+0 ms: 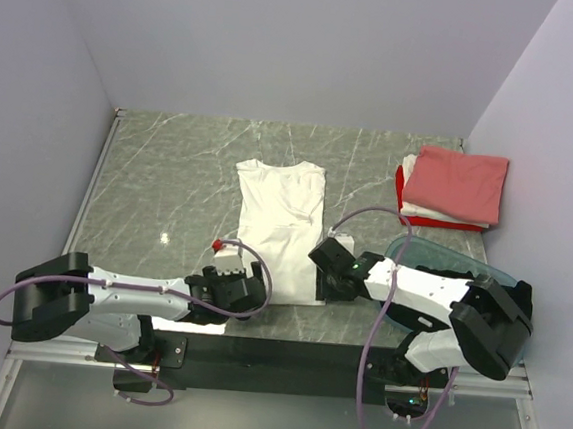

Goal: Fold and stack the t-shirts
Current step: Fold the tshirt

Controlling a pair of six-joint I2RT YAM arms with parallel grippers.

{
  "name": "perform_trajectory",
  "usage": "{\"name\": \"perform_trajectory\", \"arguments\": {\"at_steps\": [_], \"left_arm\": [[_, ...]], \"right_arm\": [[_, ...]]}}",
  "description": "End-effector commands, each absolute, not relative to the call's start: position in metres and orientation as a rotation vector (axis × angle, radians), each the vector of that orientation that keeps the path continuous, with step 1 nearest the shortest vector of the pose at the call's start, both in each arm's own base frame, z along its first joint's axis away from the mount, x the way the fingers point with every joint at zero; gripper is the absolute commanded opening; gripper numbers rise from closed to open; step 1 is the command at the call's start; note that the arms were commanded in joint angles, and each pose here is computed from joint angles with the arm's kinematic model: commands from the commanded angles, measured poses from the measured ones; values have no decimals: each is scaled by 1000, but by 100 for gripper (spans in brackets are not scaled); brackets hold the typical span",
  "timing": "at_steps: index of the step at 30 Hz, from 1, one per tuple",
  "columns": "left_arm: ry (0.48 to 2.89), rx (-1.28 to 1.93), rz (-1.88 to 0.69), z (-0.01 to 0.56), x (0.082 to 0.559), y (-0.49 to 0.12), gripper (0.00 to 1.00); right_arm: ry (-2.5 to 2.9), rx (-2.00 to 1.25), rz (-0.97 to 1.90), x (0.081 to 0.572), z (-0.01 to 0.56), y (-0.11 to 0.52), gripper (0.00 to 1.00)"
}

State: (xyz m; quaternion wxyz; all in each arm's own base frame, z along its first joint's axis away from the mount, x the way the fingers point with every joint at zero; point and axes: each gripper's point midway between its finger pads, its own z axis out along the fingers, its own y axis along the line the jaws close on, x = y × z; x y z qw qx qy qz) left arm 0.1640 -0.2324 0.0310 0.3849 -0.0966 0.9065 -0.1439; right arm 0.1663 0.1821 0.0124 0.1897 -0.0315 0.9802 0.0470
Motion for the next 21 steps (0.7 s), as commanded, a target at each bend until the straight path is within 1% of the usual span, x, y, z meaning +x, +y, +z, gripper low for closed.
{"name": "perform_trajectory", "arguments": {"at_steps": [1, 7, 14, 21], "left_arm": [[2334, -304, -304, 28, 159, -214, 94], [2363, -315, -303, 24, 152, -208, 94], [2396, -345, -196, 9, 148, -192, 92], [2420, -337, -176, 1, 146, -191, 90]], "right_arm": [[2728, -73, 188, 164, 16, 190, 52], [2722, -84, 261, 160, 18, 199, 52], [2744, -106, 275, 153, 14, 204, 52], [2771, -120, 278, 147, 2, 209, 52]]}}
